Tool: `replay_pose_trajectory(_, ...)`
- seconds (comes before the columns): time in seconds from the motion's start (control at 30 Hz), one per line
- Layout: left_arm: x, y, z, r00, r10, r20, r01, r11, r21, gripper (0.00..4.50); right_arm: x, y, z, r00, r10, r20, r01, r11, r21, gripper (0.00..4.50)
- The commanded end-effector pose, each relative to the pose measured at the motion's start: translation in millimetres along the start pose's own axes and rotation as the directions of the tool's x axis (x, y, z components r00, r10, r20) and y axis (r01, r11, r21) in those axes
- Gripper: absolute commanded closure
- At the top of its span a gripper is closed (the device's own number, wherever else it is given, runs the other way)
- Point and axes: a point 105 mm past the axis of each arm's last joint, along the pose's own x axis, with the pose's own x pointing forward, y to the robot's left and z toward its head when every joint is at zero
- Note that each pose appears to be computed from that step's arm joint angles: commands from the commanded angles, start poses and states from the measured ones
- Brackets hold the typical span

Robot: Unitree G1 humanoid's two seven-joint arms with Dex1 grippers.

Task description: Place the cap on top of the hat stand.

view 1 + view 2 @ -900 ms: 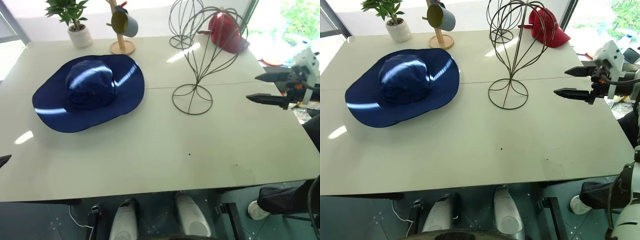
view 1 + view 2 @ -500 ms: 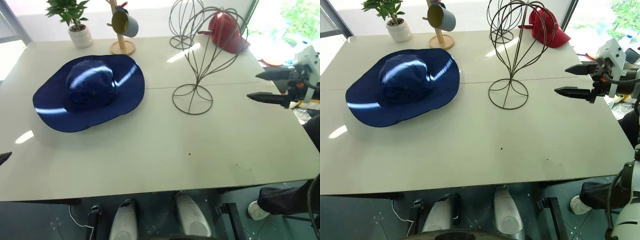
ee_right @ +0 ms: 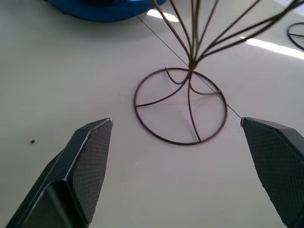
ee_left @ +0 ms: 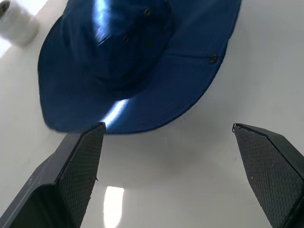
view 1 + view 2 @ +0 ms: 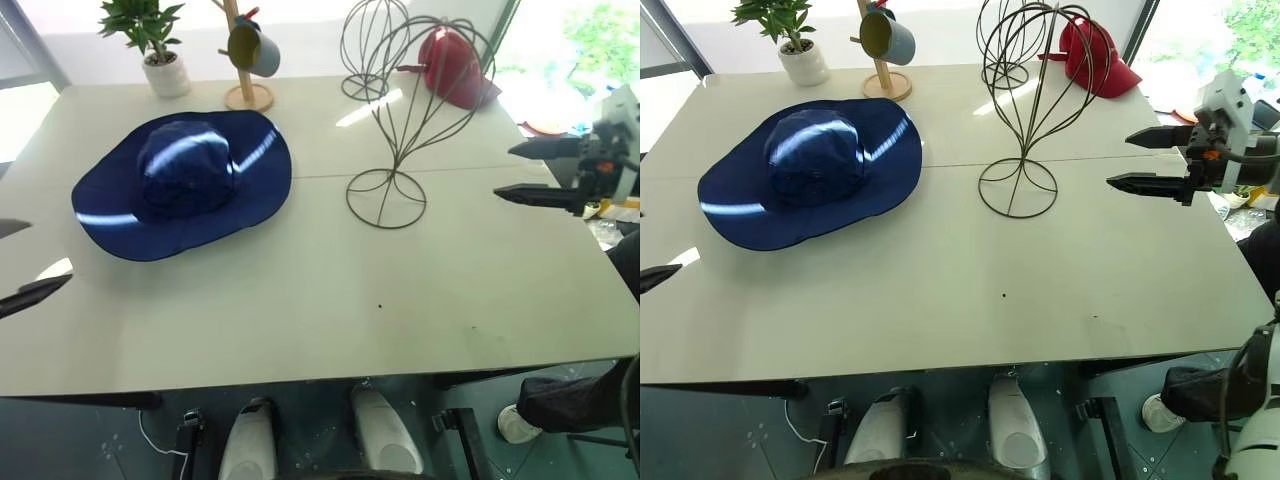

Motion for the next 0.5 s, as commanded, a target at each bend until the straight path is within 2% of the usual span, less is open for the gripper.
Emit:
replay_pose_trajectory(0.03, 18, -5, 17, 0.999, -0.038, -0.008, 0.039, 0.980, 0.194, 0.00, -6, 28, 26, 0.994, 0.097, 0.058, -0.094, 0.995, -0.039, 0.07)
replay_pose_trajectory(0.1, 34, -18, 21, 0.995, -0.100, -0.020, 0.102, 0.950, 0.294, 0.00, -2, 51, 32, 0.985, 0.162, 0.066, -0.159, 0.986, -0.043, 0.07)
replay_pose_trajectory(0.23, 62, -33, 22, 0.987, -0.160, -0.015, 0.154, 0.913, 0.377, 0.00, 6, 81, 42, 0.972, 0.216, 0.088, -0.210, 0.975, -0.066, 0.07)
replay_pose_trajectory(0.37, 95, -38, 6, 0.987, -0.153, -0.051, 0.159, 0.861, 0.483, 0.00, 12, 92, 47, 0.973, 0.206, 0.102, -0.199, 0.977, -0.074, 0.07)
replay_pose_trajectory(0.5, 128, -42, 1, 0.992, -0.125, -0.029, 0.121, 0.840, 0.529, 0.00, 14, 98, 51, 0.975, 0.191, 0.111, -0.183, 0.980, -0.077, 0.07)
